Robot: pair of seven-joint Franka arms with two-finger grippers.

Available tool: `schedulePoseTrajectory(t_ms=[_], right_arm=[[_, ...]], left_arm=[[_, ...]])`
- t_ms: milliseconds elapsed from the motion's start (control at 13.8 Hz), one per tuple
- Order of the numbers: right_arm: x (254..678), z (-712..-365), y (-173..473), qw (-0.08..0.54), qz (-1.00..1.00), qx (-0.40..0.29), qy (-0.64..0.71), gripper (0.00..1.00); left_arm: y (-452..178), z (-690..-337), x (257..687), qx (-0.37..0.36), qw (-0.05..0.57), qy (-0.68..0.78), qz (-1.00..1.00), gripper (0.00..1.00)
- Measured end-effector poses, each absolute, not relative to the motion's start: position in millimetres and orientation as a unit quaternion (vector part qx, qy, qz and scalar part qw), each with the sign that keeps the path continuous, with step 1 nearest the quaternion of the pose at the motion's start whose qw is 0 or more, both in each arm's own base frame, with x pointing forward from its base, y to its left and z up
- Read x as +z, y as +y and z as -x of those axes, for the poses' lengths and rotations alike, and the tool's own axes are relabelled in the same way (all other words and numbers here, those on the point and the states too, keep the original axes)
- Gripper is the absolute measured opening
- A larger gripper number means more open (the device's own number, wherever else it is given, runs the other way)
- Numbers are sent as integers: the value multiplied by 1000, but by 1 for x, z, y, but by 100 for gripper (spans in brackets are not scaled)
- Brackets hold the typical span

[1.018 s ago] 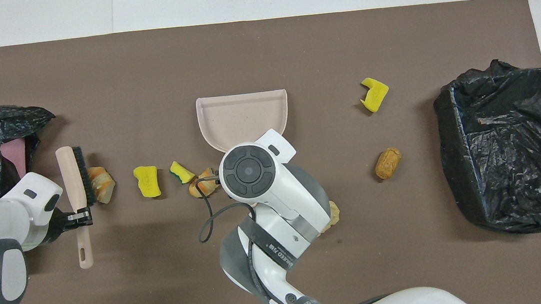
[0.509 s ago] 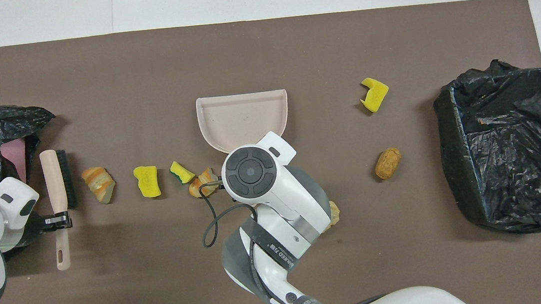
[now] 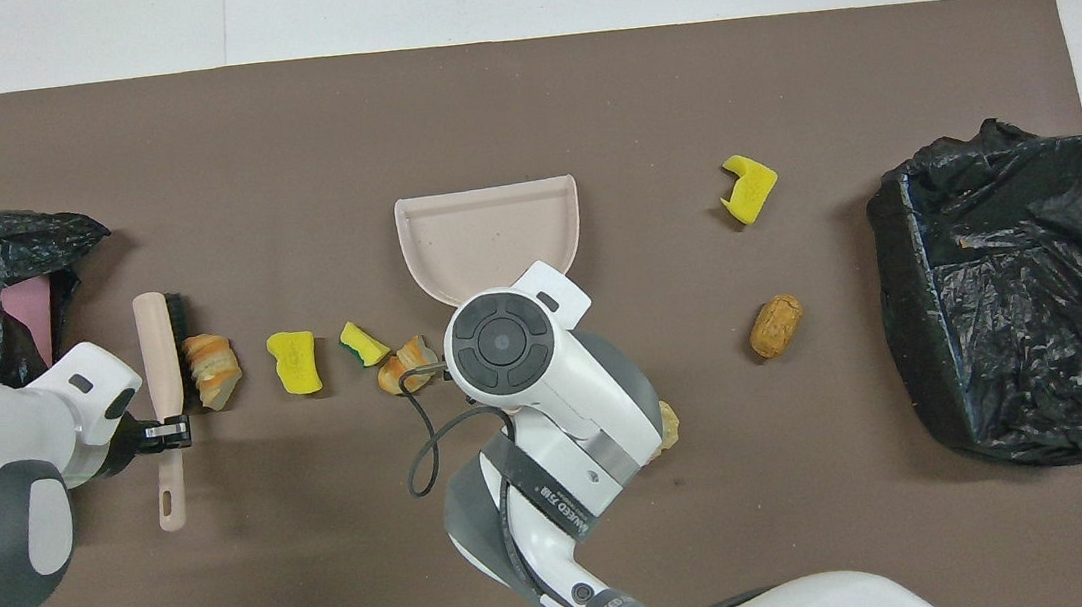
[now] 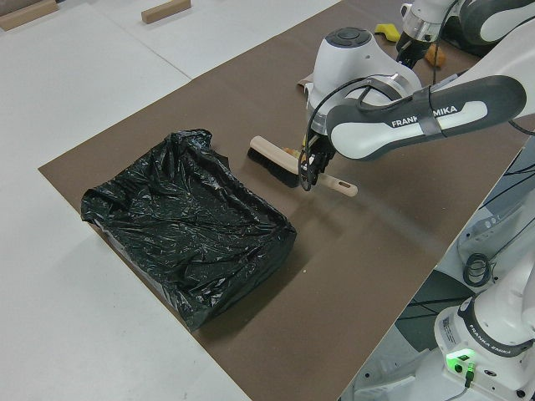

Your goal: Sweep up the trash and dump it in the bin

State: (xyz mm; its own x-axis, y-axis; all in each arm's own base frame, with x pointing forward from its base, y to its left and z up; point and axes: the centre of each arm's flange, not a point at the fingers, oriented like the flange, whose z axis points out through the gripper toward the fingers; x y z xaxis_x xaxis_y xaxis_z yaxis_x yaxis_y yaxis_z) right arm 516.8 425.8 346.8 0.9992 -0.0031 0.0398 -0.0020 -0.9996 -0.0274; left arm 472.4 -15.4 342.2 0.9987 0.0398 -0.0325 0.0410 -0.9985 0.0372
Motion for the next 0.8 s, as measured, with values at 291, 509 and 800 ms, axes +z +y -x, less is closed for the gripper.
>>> schedulePoseTrajectory(t_ms=[291,509,800], right_arm=[[349,-518,424,14,1000,-21,-16,32],[361,-524,413,12,995,-26,-95,32],[393,-553,353,1,977,-15,-211,32]], left_arm=[[-57,-469,340,-19,17,10,-1000,26],[-83,-468,332,-18,16,10,-1000,26],[-113,-462,330,-19,15,17,-1000,26]])
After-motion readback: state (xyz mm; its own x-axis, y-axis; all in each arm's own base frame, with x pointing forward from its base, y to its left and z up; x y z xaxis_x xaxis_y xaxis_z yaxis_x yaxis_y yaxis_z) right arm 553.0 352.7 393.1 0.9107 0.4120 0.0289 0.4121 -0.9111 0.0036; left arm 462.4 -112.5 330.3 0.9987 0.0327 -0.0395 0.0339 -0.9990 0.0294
